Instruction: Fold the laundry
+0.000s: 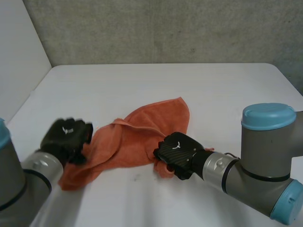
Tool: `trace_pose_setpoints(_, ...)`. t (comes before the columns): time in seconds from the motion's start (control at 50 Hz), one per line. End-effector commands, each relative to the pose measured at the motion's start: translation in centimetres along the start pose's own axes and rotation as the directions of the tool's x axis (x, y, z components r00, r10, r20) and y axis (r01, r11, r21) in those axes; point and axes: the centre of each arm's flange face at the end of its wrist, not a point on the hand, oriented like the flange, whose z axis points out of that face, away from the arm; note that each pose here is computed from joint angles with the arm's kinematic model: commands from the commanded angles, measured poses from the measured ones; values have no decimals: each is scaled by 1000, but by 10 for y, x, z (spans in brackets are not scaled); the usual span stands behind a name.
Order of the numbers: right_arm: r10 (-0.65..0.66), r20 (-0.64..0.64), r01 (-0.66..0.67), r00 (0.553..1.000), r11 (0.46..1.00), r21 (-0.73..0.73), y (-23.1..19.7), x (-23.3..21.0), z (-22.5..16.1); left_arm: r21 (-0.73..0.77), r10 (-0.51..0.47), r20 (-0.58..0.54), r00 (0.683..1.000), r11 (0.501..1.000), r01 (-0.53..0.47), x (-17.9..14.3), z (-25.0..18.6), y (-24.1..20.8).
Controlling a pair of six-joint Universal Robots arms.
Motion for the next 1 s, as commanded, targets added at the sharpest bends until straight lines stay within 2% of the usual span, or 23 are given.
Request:
trace_pose_setpoints(0.02, 6, 2, -6, 1000, 1000, -2, 1, -2, -3, 144, 11, -18, 1000, 990, -8, 7, 10, -41)
trace_pose_setpoints(0.1, 0, 5, 0, 1000, 1000, -7, 3, -3, -4, 161, 34, -80, 996, 987, -21, 29, 25, -48)
trace_pose_setpoints(0.24, -6, 5, 6, 1000, 1000, -5, 2, -4, -4, 159, 43, -102, 994, 987, -26, 42, 58, -50)
trace_pose_setpoints(0.4, -3, 5, 3, 1000, 1000, -10, 4, -4, -5, 111, 54, -174, 983, 993, -35, 62, 100, -31)
trace_pose_setpoints(0.58, -8, -22, 8, 1000, 1000, 18, -7, 0, -11, 75, 48, -175, 983, 997, -36, 62, 110, -18)
trace_pose_setpoints(0.66, -4, -92, 9, 996, 999, 53, -19, 15, -20, 98, 44, -153, 987, 995, -29, 54, 103, -29)
trace_pose_setpoints(0.76, 105, -239, -77, 965, 989, 123, -36, 49, -35, 144, 40, -133, 990, 989, -21, 43, 84, -45)
trace_pose_setpoints(0.82, 155, -266, -120, 951, 982, 143, -38, 57, -38, 166, 36, -116, 993, 986, -16, 36, 75, -53)
trace_pose_setpoints(0.92, 324, -344, -258, 881, 940, 224, -42, 95, -48, 172, 34, -109, 993, 985, -15, 32, 64, -55)
trace_pose_setpoints(1.0, 396, -371, -321, 840, 914, 248, -39, 114, -54, 164, 36, -112, 993, 986, -17, 31, 55, -52)
